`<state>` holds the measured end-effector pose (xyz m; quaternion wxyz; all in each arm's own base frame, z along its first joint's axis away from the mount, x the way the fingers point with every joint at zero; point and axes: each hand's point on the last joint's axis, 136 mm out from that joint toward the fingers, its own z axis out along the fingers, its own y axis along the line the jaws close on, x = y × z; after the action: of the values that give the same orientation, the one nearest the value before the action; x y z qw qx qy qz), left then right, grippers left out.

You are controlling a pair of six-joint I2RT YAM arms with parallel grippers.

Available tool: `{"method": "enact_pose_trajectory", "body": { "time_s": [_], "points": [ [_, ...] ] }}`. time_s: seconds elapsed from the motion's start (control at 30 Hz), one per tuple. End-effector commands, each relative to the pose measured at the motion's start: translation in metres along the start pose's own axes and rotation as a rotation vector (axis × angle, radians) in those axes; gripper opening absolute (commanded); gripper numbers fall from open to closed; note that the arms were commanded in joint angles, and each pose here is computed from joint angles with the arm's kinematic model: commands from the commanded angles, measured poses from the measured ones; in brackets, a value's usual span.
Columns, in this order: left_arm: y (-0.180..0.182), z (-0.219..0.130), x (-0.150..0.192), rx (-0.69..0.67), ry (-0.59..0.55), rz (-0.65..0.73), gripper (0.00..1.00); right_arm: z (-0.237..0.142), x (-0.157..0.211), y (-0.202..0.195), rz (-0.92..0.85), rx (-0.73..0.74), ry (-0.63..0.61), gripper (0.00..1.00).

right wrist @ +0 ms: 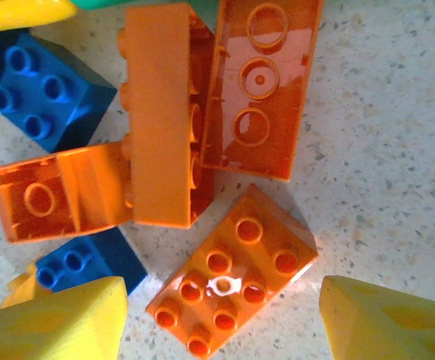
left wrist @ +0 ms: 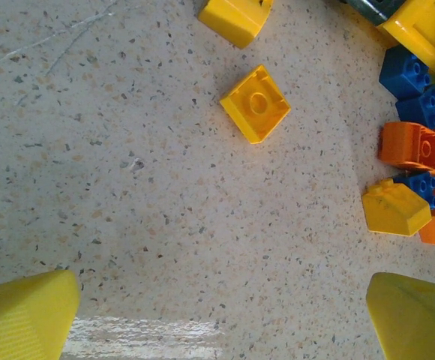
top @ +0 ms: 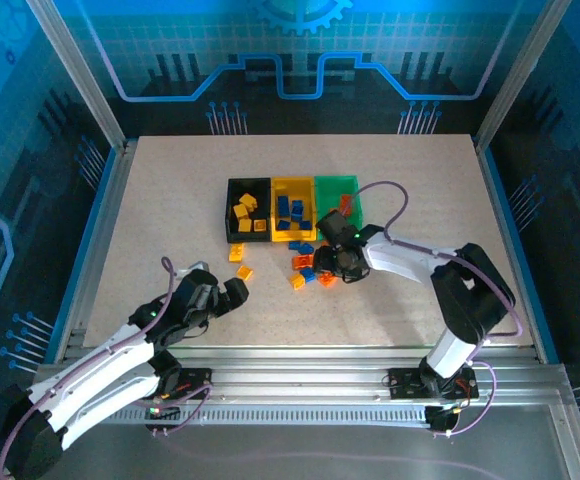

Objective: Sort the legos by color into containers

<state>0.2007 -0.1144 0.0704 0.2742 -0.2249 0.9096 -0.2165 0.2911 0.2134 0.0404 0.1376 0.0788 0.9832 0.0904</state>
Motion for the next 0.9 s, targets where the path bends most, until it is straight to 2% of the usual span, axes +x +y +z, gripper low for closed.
{"method": "enact_pose_trajectory", "body": {
  "time_s": [0.0, 0.23, 0.5, 0.7, 0.87],
  "points": [
    [0.000, 0.001, 0.002, 0.014, 0.008, -0.013, 0.99, 0.008, -0.002, 0.002, 0.034, 0.037, 0.006, 0.69],
    [0.001, -0.001, 0.001, 0.015, 0.002, -0.013, 0.99, 0.015, 0.009, -0.021, 0.073, 0.106, 0.037, 0.59],
    [0.000, -0.001, 0.001, 0.017, 0.004, -0.011, 0.99, 0.005, 0.017, -0.046, 0.045, 0.125, 0.049, 0.35],
    [-0.002, -0.004, -0.001, 0.015, 0.001, -0.004, 0.99, -0.045, -0.003, -0.047, -0.057, 0.074, -0.066, 0.30],
    [-0.005, -0.006, -0.004, 0.018, -0.005, 0.004, 0.99, -0.098, -0.051, -0.033, -0.135, 0.020, -0.217, 0.30]
  ]
}}
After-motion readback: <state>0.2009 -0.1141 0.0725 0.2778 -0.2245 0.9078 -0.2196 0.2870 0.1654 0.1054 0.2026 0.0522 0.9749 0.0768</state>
